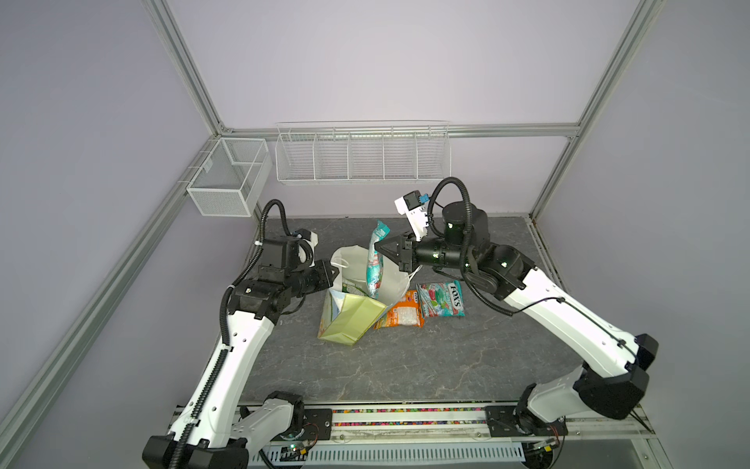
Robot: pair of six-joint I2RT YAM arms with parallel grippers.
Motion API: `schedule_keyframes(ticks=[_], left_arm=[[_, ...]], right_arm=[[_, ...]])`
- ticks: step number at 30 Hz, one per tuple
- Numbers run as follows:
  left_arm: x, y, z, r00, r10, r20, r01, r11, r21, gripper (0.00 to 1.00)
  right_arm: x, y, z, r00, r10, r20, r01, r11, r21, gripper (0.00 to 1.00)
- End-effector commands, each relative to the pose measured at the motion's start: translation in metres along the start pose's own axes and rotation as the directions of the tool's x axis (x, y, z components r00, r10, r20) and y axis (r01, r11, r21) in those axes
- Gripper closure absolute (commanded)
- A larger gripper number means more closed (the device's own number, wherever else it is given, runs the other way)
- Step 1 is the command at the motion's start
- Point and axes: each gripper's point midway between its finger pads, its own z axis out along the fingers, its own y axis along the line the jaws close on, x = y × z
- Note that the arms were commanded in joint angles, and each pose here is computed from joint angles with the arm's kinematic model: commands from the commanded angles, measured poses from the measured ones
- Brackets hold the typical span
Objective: Place the snacks into the paper bag
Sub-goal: Place the snack in the paper bag.
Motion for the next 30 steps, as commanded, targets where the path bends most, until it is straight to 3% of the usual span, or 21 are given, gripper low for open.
schedule_keyframes(ticks=[1, 13, 30], left_arm=[[-0.012, -0.016, -0.011, 0.998, 0.039, 0.056, -0.042, 0.998, 0.056, 1.0], [-0.01, -0.016, -0.011, 0.998, 0.04, 0.053, -0.043, 0.997, 0.057, 1.0], [-0.011, -0.016, -0.013, 0.997, 0.041, 0.058, -0.045, 0.998, 0.054, 1.0]], right_arm=[[-0.022, 0.019, -0.001, 0.997, -0.022, 0.067, 0.027, 0.997, -0.068, 0.93], [-0.01, 0.004, 0.027, 1.0, 0.012, 0.02, -0.011, 0.998, -0.064, 0.93], [0.001, -0.007, 0.032, 0.999, 0.041, -0.002, -0.041, 0.999, -0.035, 0.9]])
